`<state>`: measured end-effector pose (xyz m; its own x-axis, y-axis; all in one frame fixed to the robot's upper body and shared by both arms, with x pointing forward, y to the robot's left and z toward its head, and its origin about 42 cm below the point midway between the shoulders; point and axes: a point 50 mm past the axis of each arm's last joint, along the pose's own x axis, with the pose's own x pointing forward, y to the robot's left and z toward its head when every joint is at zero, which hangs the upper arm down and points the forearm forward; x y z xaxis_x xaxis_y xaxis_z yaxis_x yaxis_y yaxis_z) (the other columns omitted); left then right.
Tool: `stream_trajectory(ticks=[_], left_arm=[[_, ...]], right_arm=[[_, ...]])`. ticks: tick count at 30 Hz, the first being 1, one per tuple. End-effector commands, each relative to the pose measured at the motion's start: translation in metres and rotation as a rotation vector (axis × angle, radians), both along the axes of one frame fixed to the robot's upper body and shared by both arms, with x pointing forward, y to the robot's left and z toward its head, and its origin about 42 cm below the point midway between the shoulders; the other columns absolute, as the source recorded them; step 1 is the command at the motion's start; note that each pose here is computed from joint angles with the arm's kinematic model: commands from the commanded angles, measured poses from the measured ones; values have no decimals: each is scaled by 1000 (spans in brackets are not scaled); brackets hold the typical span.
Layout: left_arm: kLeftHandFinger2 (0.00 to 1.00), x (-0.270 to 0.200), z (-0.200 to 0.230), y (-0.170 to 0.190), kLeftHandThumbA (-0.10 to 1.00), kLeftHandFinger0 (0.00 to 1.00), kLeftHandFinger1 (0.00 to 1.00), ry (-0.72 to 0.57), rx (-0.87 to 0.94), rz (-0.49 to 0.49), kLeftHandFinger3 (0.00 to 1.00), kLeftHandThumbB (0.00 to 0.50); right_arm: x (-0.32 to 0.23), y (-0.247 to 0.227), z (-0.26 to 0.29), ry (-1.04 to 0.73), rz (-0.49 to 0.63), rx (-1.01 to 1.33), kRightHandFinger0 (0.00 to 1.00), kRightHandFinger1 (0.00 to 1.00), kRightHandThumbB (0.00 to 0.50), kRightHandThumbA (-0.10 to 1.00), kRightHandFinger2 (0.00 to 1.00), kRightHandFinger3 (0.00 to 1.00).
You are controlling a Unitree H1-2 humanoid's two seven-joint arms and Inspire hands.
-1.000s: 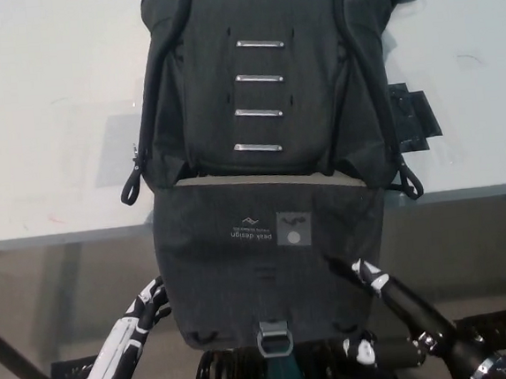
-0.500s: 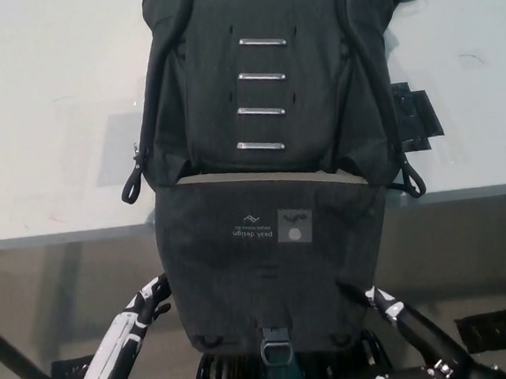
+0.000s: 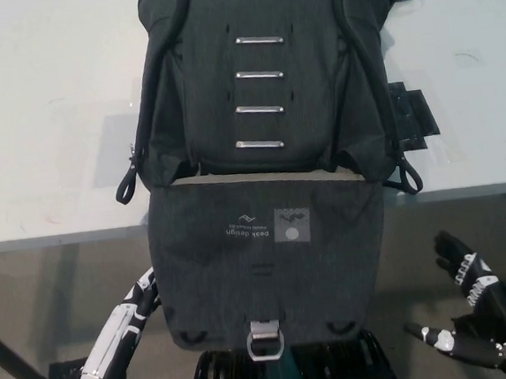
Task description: A bag is kept in the middle of the table with its flap loosely closed and the robot uses its right hand to adjust it and opens it
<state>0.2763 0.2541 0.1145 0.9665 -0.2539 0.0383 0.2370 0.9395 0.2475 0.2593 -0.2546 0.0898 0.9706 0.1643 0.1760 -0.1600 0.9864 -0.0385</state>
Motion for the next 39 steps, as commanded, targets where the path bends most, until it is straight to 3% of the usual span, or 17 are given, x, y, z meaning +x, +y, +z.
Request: stream_trajectory(ticks=[1, 3, 7, 10, 13, 22, 39], left_arm=[[1000, 5, 11, 3, 1000, 1000, 1000, -47, -9, -11, 1000, 38], [1000, 4, 10, 3, 1000, 1000, 1000, -43, -14, -12, 1000, 27], [1000, 4, 11, 4, 1000, 1000, 1000, -45, -12, -8, 1000, 21], [1000, 3, 11, 4, 1000, 1000, 1000, -57, 6, 12, 1000, 41], [1000, 0, 11, 6, 1000, 1000, 1000, -63, 19, 46, 1000, 117], [1000, -2, 7, 4, 1000, 1000, 1000, -64, 21, 77, 1000, 146], [1000, -3, 4, 7, 1000, 1000, 1000, -55, 29, 86, 1000, 147]], right_arm=[[-3, -1, 7, -36, -65, 139, 1000, 1000, 242, 1000, 1000, 1000], [-4, 2, 6, -25, -68, 155, 1000, 1000, 262, 1000, 1000, 1000], [-4, 10, 4, -18, -46, 182, 1000, 1000, 255, 1000, 1000, 1000], [-6, 22, 1, 9, -5, 208, 1000, 1000, 249, 1000, 1000, 1000], [-5, 37, -5, 31, 20, 200, 1000, 1000, 280, 1000, 1000, 1000], [-11, 68, -15, 66, 89, 210, 1000, 1000, 303, 1000, 1000, 1000], [-7, 70, -21, 74, 92, 172, 1000, 1000, 242, 1000, 1000, 1000]])
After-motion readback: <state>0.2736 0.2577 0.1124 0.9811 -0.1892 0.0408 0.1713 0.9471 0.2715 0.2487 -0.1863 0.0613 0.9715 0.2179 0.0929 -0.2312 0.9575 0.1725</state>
